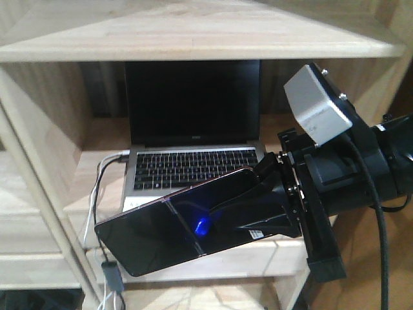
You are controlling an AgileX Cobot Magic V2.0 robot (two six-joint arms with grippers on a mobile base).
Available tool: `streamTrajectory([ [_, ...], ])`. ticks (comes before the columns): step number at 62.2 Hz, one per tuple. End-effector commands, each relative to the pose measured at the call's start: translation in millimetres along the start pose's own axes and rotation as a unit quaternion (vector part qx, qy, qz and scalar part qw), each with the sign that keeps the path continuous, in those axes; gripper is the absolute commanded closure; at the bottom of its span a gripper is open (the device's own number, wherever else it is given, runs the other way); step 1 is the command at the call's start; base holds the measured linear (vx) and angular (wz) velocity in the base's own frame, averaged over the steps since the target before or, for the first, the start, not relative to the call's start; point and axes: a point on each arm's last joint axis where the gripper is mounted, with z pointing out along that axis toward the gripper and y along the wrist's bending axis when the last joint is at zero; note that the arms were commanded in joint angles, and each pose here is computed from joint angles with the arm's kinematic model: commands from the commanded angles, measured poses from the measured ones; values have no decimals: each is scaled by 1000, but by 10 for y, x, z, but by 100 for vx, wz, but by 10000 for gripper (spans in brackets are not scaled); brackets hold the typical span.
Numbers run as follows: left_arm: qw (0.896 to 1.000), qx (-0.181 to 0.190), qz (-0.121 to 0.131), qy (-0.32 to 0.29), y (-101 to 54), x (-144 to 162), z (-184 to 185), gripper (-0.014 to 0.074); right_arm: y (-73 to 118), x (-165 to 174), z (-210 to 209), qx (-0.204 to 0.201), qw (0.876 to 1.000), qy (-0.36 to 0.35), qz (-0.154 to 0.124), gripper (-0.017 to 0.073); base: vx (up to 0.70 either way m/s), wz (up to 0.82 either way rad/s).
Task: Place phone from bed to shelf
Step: 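Hold the phone while the base drives to the wooden shelf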
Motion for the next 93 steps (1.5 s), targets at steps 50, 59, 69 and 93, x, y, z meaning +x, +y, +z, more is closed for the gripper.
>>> streamTrajectory([
  [50, 999, -3, -9, -52, 6, -154, -22, 592, 155, -148, -88, -35, 998, -41, -12, 561, 12, 0],
  [59, 999, -3, -9, -52, 6, -154, -22, 592, 155, -148, -88, -35, 998, -41, -12, 561, 7, 0],
  [69, 999, -3, -9, -52, 6, -154, -22, 592, 155, -148, -88, -35, 998, -41, -12, 561, 4, 1],
  [93, 999, -3, -9, -52, 6, -154, -22, 592, 155, -148, -88, -35, 998, -41, -12, 561, 1, 0],
])
